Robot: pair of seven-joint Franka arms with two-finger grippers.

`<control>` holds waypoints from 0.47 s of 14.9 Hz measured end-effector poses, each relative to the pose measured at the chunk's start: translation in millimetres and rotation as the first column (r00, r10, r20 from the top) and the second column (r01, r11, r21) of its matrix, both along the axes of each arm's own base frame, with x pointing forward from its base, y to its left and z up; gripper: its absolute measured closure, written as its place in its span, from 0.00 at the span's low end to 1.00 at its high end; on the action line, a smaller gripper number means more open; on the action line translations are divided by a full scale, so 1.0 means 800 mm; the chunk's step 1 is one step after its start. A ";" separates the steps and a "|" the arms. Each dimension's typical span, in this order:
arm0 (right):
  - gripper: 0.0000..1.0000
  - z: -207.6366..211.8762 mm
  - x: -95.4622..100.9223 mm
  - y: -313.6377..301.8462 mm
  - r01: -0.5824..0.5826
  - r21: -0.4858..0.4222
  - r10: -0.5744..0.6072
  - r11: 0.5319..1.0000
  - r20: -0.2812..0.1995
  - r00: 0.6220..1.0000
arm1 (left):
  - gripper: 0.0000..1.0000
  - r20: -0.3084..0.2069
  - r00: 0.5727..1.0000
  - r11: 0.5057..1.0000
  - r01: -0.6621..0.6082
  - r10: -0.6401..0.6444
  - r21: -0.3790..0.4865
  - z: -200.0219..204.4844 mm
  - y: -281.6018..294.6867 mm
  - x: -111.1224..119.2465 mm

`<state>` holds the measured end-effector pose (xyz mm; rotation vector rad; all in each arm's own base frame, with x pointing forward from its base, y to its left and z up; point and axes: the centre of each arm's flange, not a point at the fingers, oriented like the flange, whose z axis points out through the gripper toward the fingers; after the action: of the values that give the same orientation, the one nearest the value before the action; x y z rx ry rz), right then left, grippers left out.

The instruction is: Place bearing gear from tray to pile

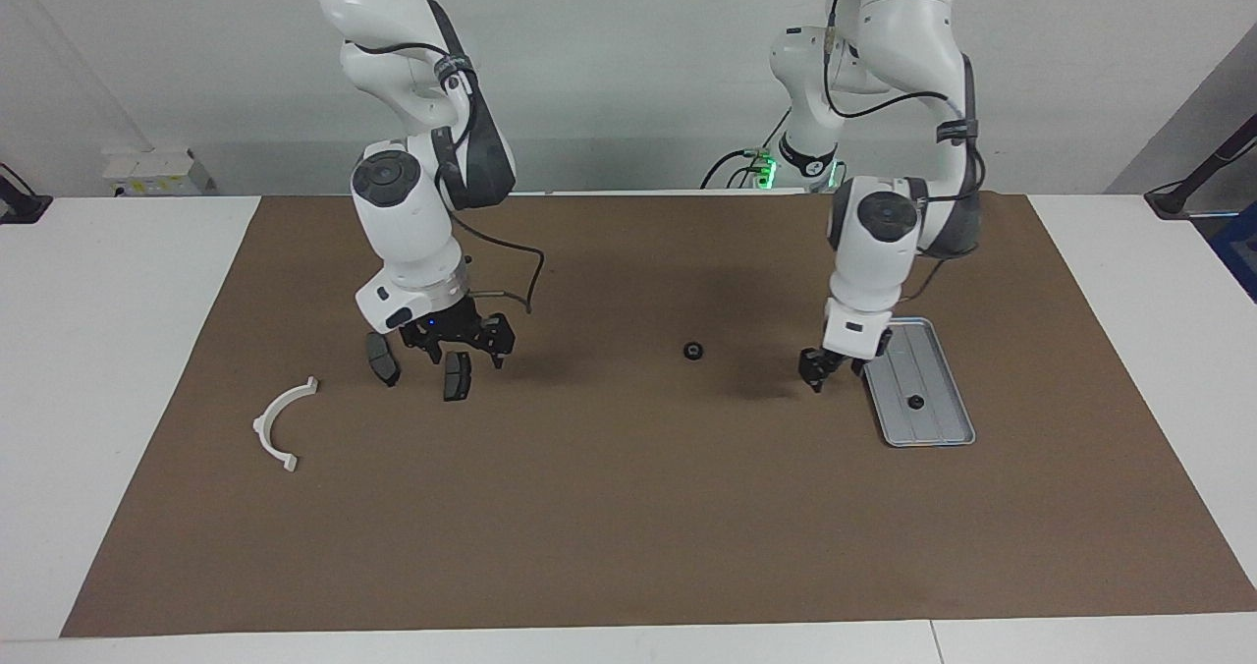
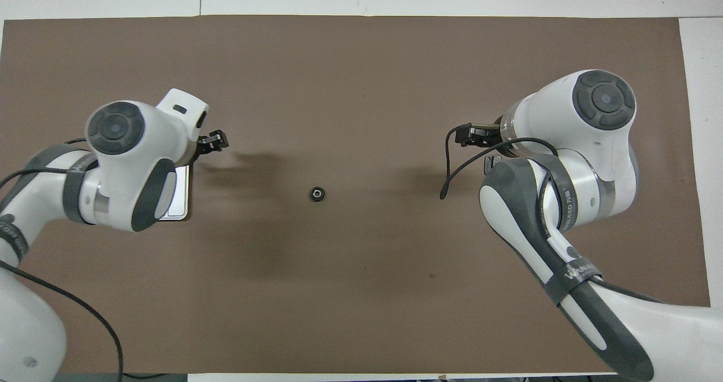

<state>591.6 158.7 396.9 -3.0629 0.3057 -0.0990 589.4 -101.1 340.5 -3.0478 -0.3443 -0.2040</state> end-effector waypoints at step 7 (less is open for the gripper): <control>0.00 -0.006 -0.059 0.179 0.133 0.003 -0.133 0.991 -0.005 0.991 | 0.30 -0.047 0.990 0.991 0.129 -0.130 -0.026 -0.007 0.126 0.006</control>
<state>544.3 302.2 392.3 -3.0376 0.5101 -0.0980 594.1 -0.2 335.0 -3.0933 -0.1462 -0.1338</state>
